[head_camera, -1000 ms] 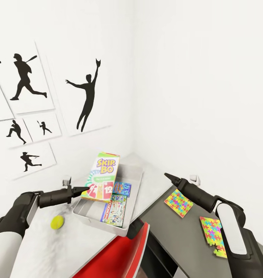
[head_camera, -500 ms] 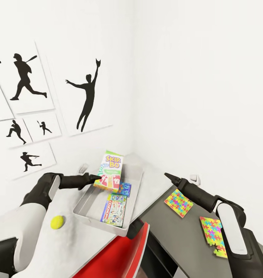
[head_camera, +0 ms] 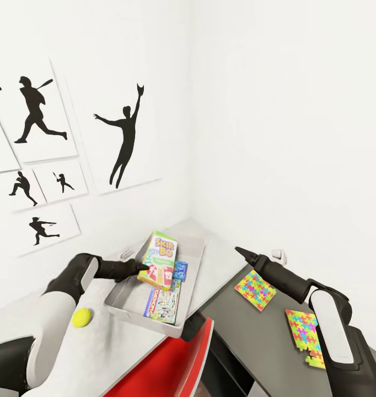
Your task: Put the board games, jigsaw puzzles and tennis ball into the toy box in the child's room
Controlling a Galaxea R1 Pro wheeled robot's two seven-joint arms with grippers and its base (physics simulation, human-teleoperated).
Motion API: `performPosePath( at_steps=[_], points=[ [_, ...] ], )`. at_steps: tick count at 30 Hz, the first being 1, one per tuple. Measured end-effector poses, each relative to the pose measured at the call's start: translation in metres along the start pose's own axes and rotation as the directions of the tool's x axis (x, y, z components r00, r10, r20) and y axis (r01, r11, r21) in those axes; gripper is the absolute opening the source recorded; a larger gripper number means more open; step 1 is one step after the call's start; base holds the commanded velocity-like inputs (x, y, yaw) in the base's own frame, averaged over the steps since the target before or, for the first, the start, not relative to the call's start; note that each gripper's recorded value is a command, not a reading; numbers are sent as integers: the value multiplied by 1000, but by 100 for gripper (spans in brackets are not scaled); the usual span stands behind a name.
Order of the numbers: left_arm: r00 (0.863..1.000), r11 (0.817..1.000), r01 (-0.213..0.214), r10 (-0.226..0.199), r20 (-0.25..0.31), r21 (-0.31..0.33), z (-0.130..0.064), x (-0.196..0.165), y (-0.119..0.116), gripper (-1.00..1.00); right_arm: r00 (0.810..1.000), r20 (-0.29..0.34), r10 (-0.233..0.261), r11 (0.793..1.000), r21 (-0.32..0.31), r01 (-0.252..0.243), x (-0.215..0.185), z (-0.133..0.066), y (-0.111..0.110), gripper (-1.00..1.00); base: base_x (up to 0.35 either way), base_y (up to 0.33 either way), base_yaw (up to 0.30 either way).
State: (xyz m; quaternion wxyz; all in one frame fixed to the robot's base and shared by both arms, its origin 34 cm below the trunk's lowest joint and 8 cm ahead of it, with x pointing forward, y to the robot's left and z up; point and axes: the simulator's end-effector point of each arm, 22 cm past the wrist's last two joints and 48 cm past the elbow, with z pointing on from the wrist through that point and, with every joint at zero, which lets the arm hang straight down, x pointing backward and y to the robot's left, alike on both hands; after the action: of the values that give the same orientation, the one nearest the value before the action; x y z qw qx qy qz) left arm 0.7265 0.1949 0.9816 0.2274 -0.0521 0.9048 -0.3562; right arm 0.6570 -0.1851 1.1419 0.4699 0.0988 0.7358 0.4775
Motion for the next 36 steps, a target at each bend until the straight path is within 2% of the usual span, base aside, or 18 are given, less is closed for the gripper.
performPosePath(
  at_steps=[12,16,18,20,23,36],
  points=[
    [1000,1000,0,0,-17,8,9,11,3,-100,1000,0,0,1000,0,0,0,0,0,100,0,0,0],
    [998,999,-48,48,-32,-5,14,16,2,-100,1000,0,0,1000,-1,0,0,0,0,100,0,0,0],
    [996,997,-73,73,-58,-6,20,24,-1,-100,1000,-1,1,1000,-1,-1,1,0,0,100,0,0,0],
    [992,996,-85,84,-94,-4,29,38,-3,-100,1000,-1,1,1000,0,-1,1,0,0,100,0,0,0],
    [990,995,-101,101,-99,2,36,44,-5,-100,1000,0,0,1000,0,0,1,0,0,100,0,0,0],
    [988,993,-116,115,-100,-5,38,46,-3,-100,1000,1,0,1000,2,0,0,0,0,100,0,0,0]
  ],
)
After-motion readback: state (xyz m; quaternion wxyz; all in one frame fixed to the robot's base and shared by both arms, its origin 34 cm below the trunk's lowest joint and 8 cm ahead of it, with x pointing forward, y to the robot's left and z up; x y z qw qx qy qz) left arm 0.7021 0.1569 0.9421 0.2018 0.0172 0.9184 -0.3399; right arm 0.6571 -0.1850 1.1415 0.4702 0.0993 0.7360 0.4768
